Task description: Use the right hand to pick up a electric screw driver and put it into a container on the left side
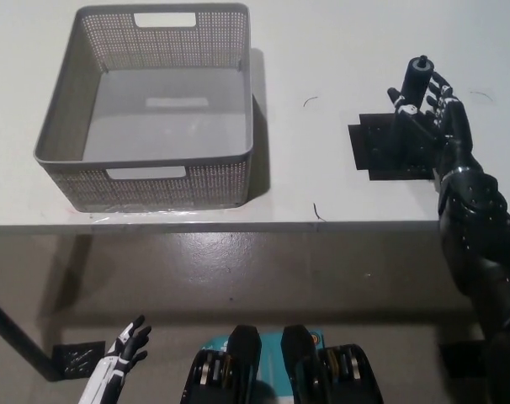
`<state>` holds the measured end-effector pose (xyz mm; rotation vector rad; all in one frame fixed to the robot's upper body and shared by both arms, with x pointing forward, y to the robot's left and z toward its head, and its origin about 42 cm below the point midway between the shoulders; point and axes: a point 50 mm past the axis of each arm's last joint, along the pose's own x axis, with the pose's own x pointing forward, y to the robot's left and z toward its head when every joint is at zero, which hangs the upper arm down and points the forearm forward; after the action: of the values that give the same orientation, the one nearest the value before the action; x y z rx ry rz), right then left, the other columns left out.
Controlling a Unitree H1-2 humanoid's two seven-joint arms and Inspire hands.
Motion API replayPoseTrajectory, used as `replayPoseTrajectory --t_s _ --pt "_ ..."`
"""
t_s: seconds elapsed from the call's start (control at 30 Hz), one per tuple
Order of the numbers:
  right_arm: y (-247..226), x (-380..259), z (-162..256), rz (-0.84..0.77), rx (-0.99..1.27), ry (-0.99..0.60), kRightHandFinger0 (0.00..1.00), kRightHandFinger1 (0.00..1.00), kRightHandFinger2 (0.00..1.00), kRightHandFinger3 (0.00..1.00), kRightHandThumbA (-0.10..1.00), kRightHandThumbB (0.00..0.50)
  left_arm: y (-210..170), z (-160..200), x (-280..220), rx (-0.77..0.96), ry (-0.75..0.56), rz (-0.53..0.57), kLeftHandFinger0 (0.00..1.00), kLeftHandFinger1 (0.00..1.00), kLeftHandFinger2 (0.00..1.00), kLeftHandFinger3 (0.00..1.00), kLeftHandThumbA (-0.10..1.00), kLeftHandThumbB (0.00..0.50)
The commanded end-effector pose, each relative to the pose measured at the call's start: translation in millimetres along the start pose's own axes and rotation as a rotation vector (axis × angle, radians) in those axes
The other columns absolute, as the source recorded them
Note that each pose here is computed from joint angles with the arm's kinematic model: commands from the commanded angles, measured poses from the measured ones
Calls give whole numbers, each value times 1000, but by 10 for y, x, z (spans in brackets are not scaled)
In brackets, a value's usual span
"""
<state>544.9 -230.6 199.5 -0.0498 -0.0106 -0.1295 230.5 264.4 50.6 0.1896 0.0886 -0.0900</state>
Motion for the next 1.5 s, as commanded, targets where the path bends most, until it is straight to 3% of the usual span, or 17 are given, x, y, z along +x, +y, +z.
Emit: replayPoseTrajectory --t_s 0.0,0.33,0.43,0.47,0.5,0.53,0.57,0.6,0.63,0.7,0.77,0.8,1.0,1.07,1.2,1.3,1.47 --pt "49 209 514 -9 -14 -124 1000 1000 1000 1000 814 485 51 44 -51 35 -41 -11 1000 1000 1000 1000 1000 55" --pt "149 325 628 -5 -74 -41 1000 1000 1000 1000 717 500 16 61 -25 42 -43 -34 1000 1000 1000 1000 1000 36" --pt "265 340 718 -38 -88 -45 1000 1000 991 1000 542 500 -3 74 -18 39 -47 -37 1000 1000 1000 1000 1000 44" --pt "310 340 759 -97 -98 -47 551 462 586 917 381 490 -9 72 -11 43 -51 -36 1000 1000 1000 1000 1000 47" --pt "346 332 799 -176 -130 -63 96 219 313 297 162 441 -12 73 6 44 -54 -31 1000 1000 1000 1000 1000 56" --pt "375 318 810 -225 -162 -74 26 169 284 208 97 411 -9 72 9 44 -55 -27 1000 1000 1000 1000 1000 57" --pt "403 308 790 -219 -139 -71 248 401 346 151 -43 359 -6 73 -1 44 -57 -27 1000 1000 1000 1000 1000 51" --pt "417 301 770 -217 -144 -64 62 108 200 105 -98 279 0 72 -9 48 -57 -29 1000 1000 1000 1000 1000 49" --pt "441 291 747 -213 -164 -58 2 4 264 238 -100 224 12 81 2 49 -63 -32 1000 1000 1000 1000 1000 48" --pt "459 278 719 -217 -155 -49 0 30 534 555 -100 163 23 105 7 49 -66 -37 1000 1000 1000 1000 1000 41" --pt "472 263 684 -215 -149 -46 0 47 604 625 -100 157 41 106 9 55 -67 -38 1000 1000 1000 1000 1000 45" --pt "460 251 637 -218 -148 -39 0 147 614 690 -100 126 44 104 11 69 -70 -41 1000 1000 1000 1000 1000 51" --pt "424 245 634 -252 -136 -56 0 250 651 789 -100 147 43 80 13 71 -68 -41 1000 1000 1000 1000 1000 35" --pt "421 250 660 -259 -137 -67 0 241 657 774 -100 128 41 70 14 74 -67 -38 1000 1000 1000 1000 1000 39" --pt "440 252 729 -269 -132 -119 0 69 561 651 -100 123 34 49 5 81 -65 -39 1000 1000 1000 1000 1000 38" --pt "515 283 897 -262 -93 -143 0 87 584 635 -100 163 36 52 0 82 -53 -37 1000 1000 1000 1000 1000 38" --pt "704 298 1268 -242 -28 -258 0 121 553 630 -100 157 24 44 12 81 -55 -35 1000 1000 1000 1000 1000 38"
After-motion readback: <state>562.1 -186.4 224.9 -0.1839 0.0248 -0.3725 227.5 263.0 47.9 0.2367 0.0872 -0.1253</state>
